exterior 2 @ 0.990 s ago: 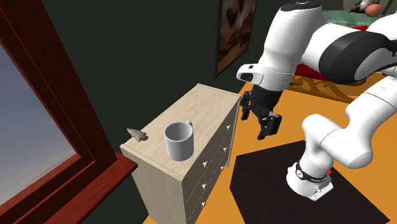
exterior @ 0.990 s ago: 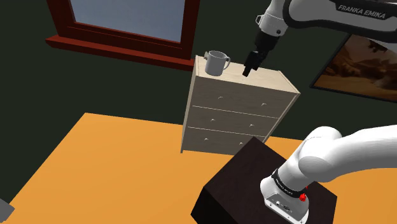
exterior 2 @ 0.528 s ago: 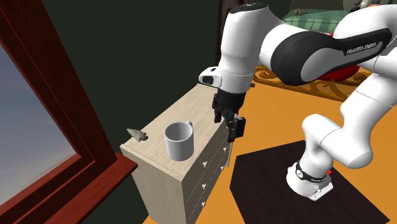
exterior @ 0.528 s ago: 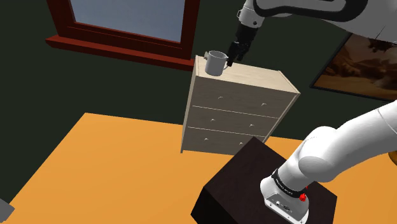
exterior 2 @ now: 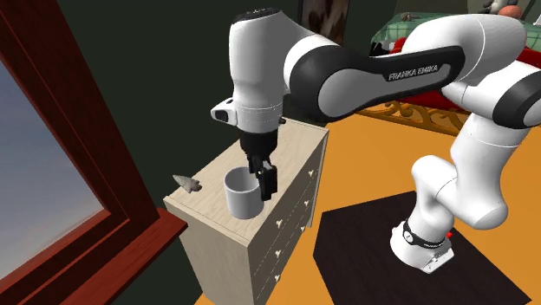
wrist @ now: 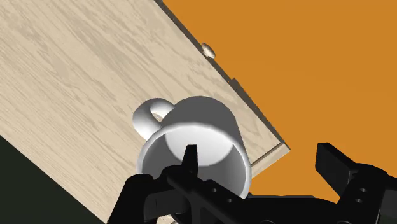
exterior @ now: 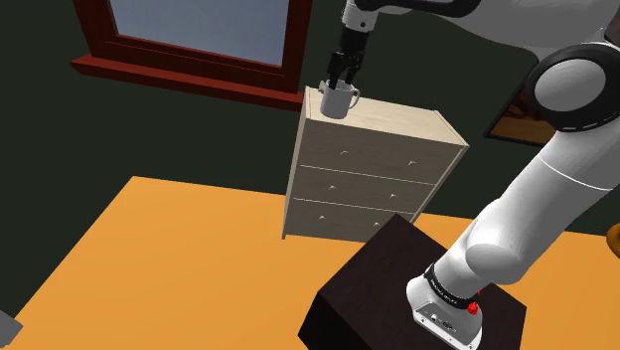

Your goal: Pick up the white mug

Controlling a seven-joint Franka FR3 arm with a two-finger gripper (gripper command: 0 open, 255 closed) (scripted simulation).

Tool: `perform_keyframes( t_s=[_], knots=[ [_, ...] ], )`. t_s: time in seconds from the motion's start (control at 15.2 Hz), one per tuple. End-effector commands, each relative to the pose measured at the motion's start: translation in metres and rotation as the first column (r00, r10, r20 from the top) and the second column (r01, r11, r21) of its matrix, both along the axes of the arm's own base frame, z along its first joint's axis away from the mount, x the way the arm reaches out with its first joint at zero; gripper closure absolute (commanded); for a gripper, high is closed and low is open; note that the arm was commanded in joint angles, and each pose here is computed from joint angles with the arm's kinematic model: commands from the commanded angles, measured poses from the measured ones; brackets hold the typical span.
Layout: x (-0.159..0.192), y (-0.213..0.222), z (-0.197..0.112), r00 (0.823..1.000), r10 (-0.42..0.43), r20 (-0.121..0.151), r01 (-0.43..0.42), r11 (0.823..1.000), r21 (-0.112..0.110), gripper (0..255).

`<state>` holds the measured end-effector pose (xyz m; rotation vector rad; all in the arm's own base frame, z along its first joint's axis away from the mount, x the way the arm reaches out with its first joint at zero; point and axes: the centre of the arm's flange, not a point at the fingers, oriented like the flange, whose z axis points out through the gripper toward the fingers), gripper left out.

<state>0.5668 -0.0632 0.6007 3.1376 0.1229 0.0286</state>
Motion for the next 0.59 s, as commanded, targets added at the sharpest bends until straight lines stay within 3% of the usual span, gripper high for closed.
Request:
perform_keyframes(
  t_s=[0.0, 0.53],
  knots=[
    [0.024, -0.002, -0.003, 1.0, 0.001, -0.007, -0.001, 1.0, 0.005, 0],
    [0.024, -0.002, -0.043, 1.0, 0.001, -0.007, -0.001, 1.0, 0.005, 0]
  ],
)
